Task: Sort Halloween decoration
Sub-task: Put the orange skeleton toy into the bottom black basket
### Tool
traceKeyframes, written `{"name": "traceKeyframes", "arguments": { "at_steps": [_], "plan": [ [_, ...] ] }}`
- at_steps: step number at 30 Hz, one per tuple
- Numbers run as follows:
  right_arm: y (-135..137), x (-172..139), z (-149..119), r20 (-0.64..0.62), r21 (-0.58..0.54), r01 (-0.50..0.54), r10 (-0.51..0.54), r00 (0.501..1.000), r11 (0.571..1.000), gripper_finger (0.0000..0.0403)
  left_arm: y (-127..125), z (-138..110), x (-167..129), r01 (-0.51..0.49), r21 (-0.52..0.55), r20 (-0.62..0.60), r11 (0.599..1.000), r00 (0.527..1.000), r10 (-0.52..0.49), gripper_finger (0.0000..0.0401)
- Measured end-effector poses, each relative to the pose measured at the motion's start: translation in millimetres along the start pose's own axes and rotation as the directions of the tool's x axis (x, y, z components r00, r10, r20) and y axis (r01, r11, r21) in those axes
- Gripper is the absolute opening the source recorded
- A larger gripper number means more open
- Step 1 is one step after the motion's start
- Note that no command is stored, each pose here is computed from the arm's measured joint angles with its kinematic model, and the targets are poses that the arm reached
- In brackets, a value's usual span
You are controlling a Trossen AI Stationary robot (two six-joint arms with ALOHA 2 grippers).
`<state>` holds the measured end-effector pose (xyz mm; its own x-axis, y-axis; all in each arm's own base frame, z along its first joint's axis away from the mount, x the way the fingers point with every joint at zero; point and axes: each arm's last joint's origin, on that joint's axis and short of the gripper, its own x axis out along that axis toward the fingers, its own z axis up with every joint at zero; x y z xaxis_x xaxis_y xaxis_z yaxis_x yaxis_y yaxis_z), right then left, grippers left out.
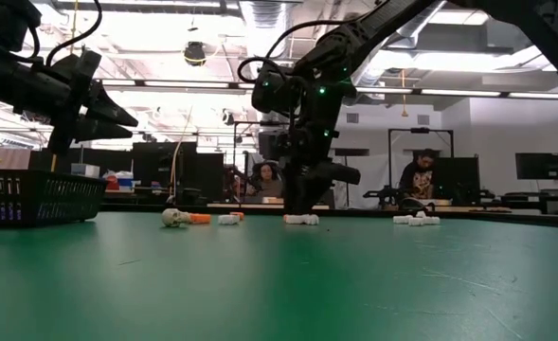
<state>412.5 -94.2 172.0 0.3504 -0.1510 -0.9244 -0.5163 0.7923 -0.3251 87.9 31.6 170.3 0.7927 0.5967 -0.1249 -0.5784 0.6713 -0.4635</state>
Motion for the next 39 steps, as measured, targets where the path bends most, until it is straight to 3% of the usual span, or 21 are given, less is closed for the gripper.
{"name": "traceKeyframes", "arguments": {
  "at_steps": [18, 31, 39],
  "plan": [
    [3, -1, 3, 0.001, 0.002, -0.005, 0.005, 1.0, 1.0, 0.0008, -1, 0, 0, 0.024, -0.004, -0.015, 1.0, 1.0, -0.024, 0.0126],
    [2, -6, 4, -0.01, 0.083, -0.012, 0.013, 1.0, 0.996, 0.0002, -1, 0, 0, 0.025, -0.004, -0.015, 1.0, 1.0, -0.025, 0.0126],
    [-13, -37, 18, 0.006, 0.104, 0.003, -0.004, 1.0, 0.995, 0.0001, -1, 0, 0, 0.027, -0.004, -0.017, 1.0, 1.0, -0.027, 0.0126]
  ]
}}
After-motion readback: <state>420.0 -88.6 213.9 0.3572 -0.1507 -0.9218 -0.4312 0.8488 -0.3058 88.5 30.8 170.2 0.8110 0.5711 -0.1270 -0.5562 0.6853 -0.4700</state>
